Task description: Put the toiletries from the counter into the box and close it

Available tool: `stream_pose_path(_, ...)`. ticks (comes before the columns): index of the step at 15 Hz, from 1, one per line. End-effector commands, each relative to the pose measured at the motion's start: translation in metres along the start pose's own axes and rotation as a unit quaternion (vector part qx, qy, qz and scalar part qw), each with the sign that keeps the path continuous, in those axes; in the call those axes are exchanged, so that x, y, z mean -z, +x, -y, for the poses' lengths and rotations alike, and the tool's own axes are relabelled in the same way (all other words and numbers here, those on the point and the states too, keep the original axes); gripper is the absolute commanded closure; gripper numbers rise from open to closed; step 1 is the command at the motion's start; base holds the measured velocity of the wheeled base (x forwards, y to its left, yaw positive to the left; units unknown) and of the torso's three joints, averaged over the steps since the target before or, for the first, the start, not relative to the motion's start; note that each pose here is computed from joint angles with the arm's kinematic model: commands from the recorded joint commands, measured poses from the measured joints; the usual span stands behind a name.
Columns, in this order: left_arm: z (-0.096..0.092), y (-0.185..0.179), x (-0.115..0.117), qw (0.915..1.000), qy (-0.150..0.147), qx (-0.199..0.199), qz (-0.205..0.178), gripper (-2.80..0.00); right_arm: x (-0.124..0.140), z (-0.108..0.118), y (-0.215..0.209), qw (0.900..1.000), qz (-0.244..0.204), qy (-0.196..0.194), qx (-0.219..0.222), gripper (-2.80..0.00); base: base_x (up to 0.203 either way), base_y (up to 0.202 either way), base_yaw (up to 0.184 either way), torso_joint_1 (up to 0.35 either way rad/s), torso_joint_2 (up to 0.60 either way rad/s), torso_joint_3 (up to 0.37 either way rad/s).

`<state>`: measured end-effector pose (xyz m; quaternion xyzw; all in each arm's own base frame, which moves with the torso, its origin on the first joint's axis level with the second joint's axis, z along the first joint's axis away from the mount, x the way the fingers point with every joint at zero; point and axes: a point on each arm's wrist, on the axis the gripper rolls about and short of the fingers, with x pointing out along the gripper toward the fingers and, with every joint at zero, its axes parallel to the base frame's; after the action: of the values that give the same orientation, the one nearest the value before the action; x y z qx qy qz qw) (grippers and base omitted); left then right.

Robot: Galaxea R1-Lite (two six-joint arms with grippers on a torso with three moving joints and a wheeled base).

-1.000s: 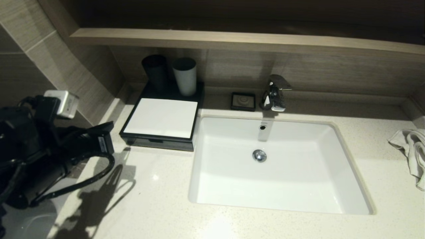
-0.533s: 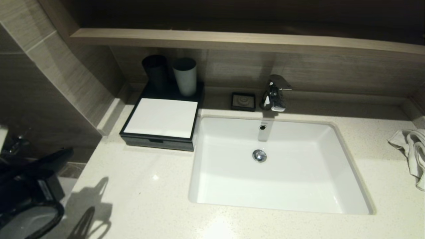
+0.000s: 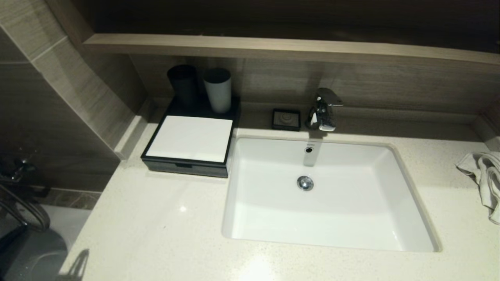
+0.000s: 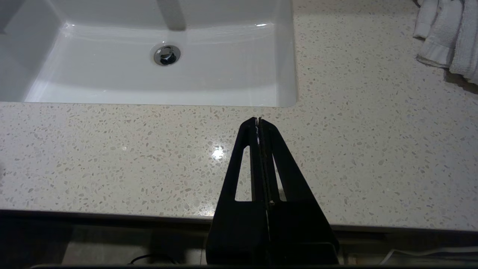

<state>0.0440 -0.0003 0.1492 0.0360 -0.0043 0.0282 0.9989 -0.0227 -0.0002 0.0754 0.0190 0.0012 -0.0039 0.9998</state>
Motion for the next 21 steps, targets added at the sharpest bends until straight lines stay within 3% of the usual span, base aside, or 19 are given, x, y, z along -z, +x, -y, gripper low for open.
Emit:
stream_pose_path(1, -0.003, -0.018, 0.009, 0.9989, 0.011, -0.031, 0.033, 0.00, 0.000, 0.000, 0.000, 1.000, 0.000, 0.000, 0.000, 0.00, 0.000, 0.000, 0.000, 0.000, 0.00, 0.000)
stream_pose_path(6, -0.002, -0.043, 0.026, 0.9990, 0.016, -0.018, 0.039, 0.00, 0.000, 0.000, 0.000, 1.000, 0.000, 0.000, 0.000, 0.00, 0.000, 0.000, 0.000, 0.000, 0.00, 0.000)
stream_pose_path(21, -0.002, -0.063, 0.046, 0.9986, 0.013, -0.012, 0.050, 0.00, 0.000, 0.000, 0.000, 1.000, 0.000, 0.000, 0.000, 0.00, 0.000, 0.000, 0.000, 0.000, 0.00, 0.000)
